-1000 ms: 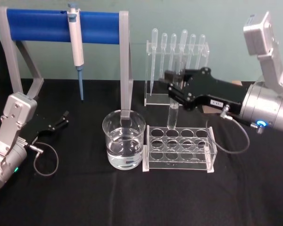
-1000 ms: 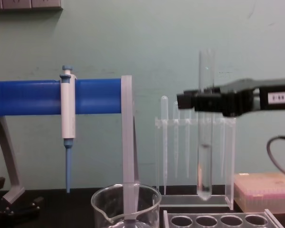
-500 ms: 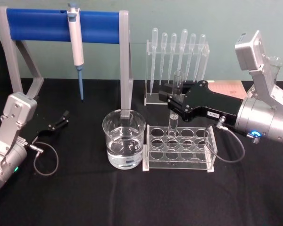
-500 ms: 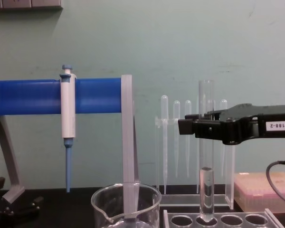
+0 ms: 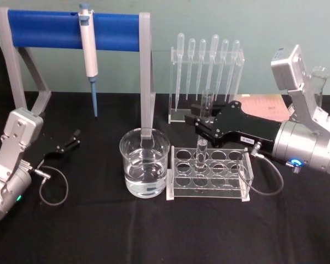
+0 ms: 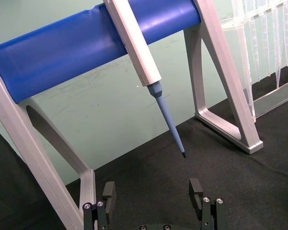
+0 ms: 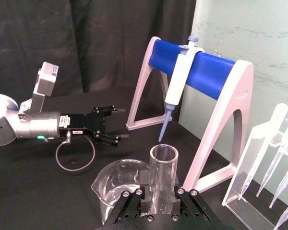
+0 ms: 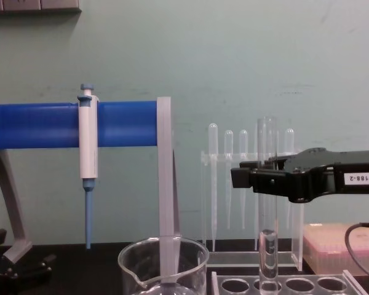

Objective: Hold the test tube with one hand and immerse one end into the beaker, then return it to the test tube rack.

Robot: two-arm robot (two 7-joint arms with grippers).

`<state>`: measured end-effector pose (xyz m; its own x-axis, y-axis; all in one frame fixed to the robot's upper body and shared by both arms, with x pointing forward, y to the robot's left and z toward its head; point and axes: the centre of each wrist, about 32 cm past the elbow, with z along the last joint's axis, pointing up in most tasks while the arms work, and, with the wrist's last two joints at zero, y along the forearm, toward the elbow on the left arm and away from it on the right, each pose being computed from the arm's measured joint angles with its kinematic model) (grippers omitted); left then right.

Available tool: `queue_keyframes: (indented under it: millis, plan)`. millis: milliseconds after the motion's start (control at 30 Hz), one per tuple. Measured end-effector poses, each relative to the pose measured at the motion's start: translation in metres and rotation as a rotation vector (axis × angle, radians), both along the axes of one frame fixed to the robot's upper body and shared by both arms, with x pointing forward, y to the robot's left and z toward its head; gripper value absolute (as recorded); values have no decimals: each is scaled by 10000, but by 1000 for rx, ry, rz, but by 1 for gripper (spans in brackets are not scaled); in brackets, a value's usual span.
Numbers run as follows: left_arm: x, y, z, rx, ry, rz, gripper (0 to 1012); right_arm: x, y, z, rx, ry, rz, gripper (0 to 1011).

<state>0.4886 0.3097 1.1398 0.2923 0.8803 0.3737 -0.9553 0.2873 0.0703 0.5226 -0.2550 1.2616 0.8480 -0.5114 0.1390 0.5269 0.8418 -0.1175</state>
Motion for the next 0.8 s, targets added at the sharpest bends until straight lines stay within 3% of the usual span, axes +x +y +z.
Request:
queue_keyframes:
  millis: [800]
  plan:
    - [0,0,0,0,0,0,1000,37,-56,-276,27,-1,4,225]
